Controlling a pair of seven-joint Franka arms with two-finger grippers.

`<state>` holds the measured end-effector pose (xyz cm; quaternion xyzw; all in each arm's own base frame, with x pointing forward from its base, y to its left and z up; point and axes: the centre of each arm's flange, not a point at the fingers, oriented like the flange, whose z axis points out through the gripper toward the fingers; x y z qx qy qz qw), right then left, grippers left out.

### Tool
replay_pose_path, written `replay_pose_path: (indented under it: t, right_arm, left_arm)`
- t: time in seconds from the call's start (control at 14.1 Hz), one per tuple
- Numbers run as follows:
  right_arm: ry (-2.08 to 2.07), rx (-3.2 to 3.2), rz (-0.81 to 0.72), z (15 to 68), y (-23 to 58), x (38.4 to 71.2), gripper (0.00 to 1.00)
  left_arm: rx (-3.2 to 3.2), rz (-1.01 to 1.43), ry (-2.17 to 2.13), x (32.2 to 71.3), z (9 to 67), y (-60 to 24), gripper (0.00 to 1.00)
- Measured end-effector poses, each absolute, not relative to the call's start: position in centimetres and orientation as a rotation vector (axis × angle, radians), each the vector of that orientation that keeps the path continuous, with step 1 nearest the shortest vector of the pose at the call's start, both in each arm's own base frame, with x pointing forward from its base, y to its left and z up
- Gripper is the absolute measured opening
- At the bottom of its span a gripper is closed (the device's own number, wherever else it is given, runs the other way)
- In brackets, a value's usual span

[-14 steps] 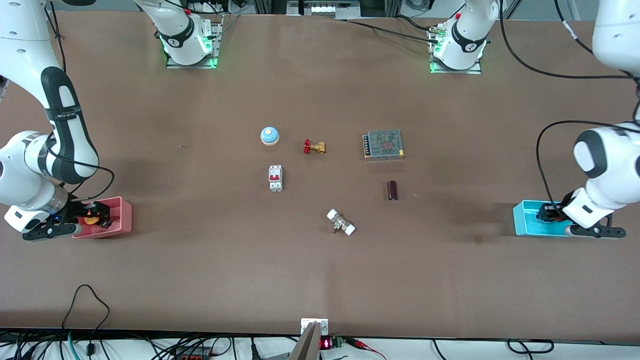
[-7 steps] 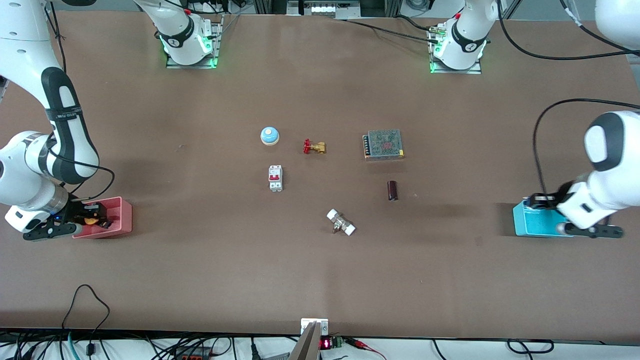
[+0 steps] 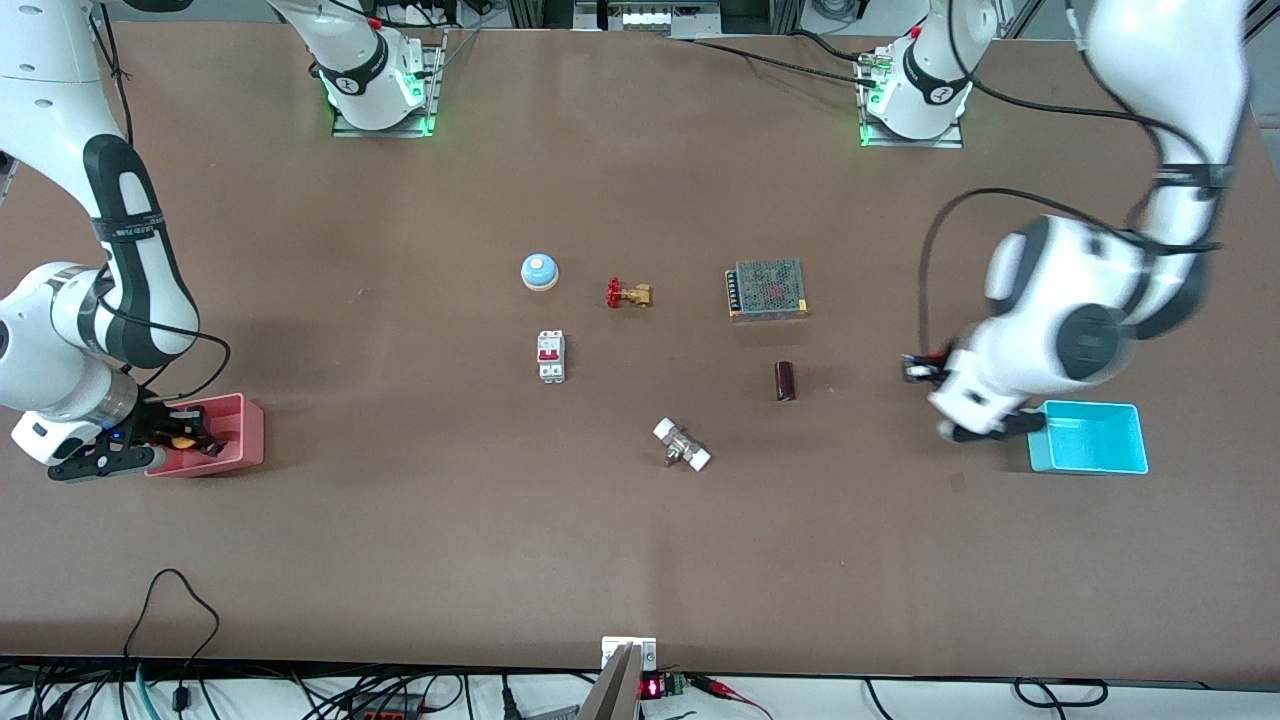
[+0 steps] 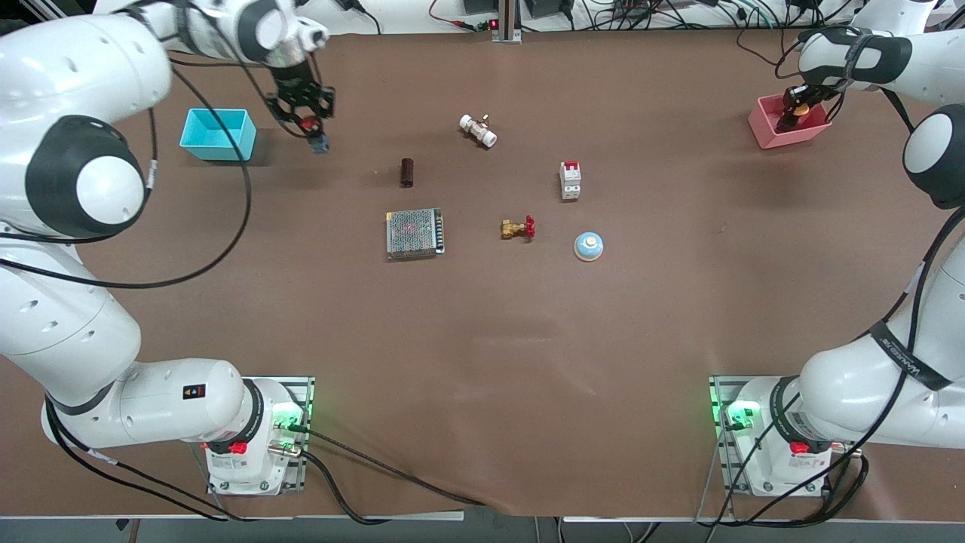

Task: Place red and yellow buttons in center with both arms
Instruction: 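Lift the red button with the left gripper while the right gripper lifts the yellow button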

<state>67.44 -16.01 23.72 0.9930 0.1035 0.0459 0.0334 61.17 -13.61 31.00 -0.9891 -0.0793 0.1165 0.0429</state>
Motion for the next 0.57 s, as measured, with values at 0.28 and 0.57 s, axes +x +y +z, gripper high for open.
replay_pose_path:
  t: [0.28,0.57]
  right_arm:
    - [0.338,3.060,0.118,24.3,-16.0,67.4,0.42]
    - [0.386,3.092,-0.006,29.9,-15.7,66.5,0.42]
  left_arm:
    - [-2.918,0.286,-0.212,58.1,28.1,-18.6,0.36]
    - [-2.988,0.189,-0.231,56.3,23.8,-18.0,0.36]
